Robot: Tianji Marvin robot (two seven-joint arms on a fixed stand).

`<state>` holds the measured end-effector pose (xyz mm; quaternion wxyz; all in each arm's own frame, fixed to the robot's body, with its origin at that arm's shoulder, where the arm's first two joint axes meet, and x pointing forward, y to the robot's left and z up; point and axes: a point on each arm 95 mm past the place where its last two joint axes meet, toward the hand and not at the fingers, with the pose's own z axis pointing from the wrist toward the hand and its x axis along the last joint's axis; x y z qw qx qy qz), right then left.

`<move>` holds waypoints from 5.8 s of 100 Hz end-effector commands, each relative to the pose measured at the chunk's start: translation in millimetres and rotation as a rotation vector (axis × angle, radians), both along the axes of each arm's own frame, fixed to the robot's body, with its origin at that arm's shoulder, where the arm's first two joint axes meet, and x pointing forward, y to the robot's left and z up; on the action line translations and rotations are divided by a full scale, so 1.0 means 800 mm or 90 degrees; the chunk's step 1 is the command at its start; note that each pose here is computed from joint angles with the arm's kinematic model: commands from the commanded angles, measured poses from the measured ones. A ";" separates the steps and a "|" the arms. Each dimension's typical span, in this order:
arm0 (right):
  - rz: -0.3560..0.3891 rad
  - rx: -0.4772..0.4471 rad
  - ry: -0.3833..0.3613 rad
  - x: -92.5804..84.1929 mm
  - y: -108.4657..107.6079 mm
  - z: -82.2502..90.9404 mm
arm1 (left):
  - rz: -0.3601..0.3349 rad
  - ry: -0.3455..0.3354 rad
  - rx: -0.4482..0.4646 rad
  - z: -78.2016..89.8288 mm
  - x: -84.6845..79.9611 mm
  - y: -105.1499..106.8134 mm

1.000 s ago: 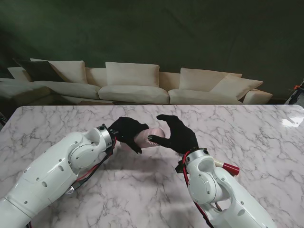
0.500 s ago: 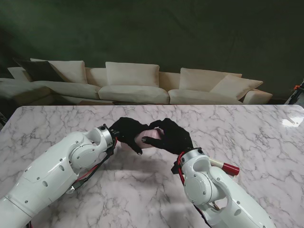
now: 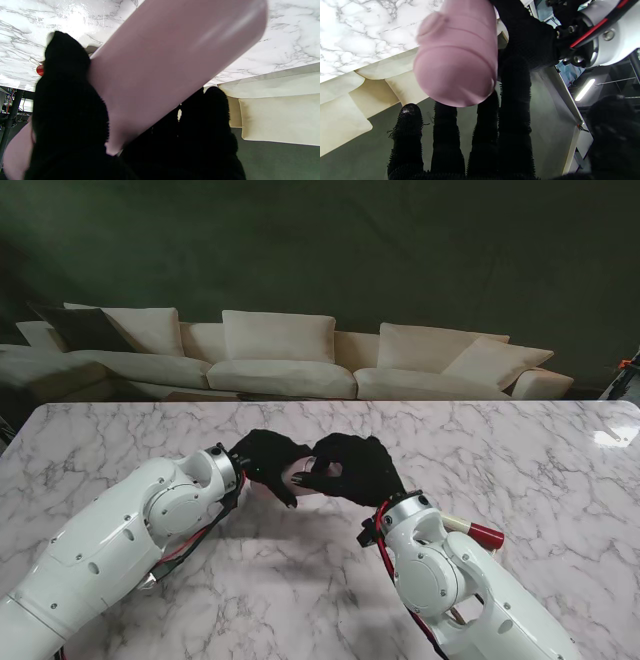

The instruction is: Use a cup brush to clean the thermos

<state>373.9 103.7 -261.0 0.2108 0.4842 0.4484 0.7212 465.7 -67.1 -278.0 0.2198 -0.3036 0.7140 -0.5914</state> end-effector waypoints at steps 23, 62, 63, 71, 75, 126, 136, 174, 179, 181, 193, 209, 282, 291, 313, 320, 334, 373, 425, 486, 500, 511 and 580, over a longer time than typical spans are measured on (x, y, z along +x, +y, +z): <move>0.038 0.074 0.015 -0.010 0.008 -0.013 | 0.001 -0.005 -0.004 0.011 0.001 -0.004; 0.046 0.168 -0.055 -0.006 -0.006 -0.002 | 0.002 -0.005 -0.004 0.010 0.001 -0.003; 0.045 0.167 -0.056 -0.006 -0.007 -0.002 | 0.002 -0.005 -0.004 0.010 0.001 -0.003; 0.030 0.142 -0.066 -0.004 -0.014 0.000 | 0.000 -0.006 -0.005 0.011 0.001 -0.004; 0.015 0.122 -0.062 -0.002 -0.018 -0.001 | -0.001 -0.007 -0.006 0.012 0.001 -0.004; -0.069 -0.070 0.073 -0.003 -0.014 -0.021 | -0.008 -0.015 -0.015 0.016 -0.002 -0.005; -0.072 -0.082 0.077 -0.003 -0.006 -0.022 | -0.009 -0.014 -0.016 0.016 -0.002 -0.006; -0.078 -0.032 0.060 0.000 0.007 -0.022 | -0.009 -0.012 -0.016 0.014 -0.003 -0.006; -0.080 -0.025 0.051 0.000 0.006 -0.020 | -0.011 -0.012 -0.014 0.014 -0.003 -0.006; -0.080 -0.023 0.046 0.000 0.005 -0.019 | -0.012 -0.011 -0.012 0.014 -0.003 -0.006; -0.080 -0.023 0.012 0.002 0.002 -0.014 | -0.018 0.001 -0.009 0.011 -0.004 -0.009; -0.074 -0.023 -0.012 0.003 -0.004 -0.009 | -0.023 0.008 0.000 0.007 -0.005 -0.011; -0.151 -0.053 -0.139 0.005 -0.115 0.029 | -0.013 -0.017 0.005 0.013 -0.010 0.004; -0.169 -0.087 -0.149 0.012 -0.136 0.032 | -0.012 -0.019 0.005 0.012 -0.013 0.004; -0.194 -0.163 -0.153 0.033 -0.174 0.034 | -0.002 -0.029 -0.001 0.010 -0.020 0.007; -0.203 -0.193 -0.151 0.043 -0.183 0.032 | -0.001 -0.033 -0.004 0.012 -0.020 0.009; -0.232 -0.249 -0.126 0.069 -0.202 0.023 | -0.002 -0.039 -0.006 0.014 -0.020 0.010; -0.295 -0.361 -0.042 0.117 -0.234 -0.036 | -0.001 -0.043 -0.012 0.012 -0.021 0.013; -0.306 -0.419 0.042 0.119 -0.233 -0.116 | 0.003 -0.041 -0.015 0.010 -0.021 0.016; -0.315 -0.483 0.104 0.117 -0.233 -0.153 | -0.001 -0.037 -0.014 0.012 -0.023 0.014; -0.316 -0.495 0.102 0.117 -0.234 -0.153 | -0.002 -0.039 -0.014 0.013 -0.023 0.014; -0.309 -0.517 0.095 0.116 -0.236 -0.153 | -0.003 -0.041 -0.014 0.014 -0.023 0.014; -0.326 -0.435 -0.035 0.076 -0.248 -0.095 | -0.004 -0.042 -0.004 0.015 -0.024 0.015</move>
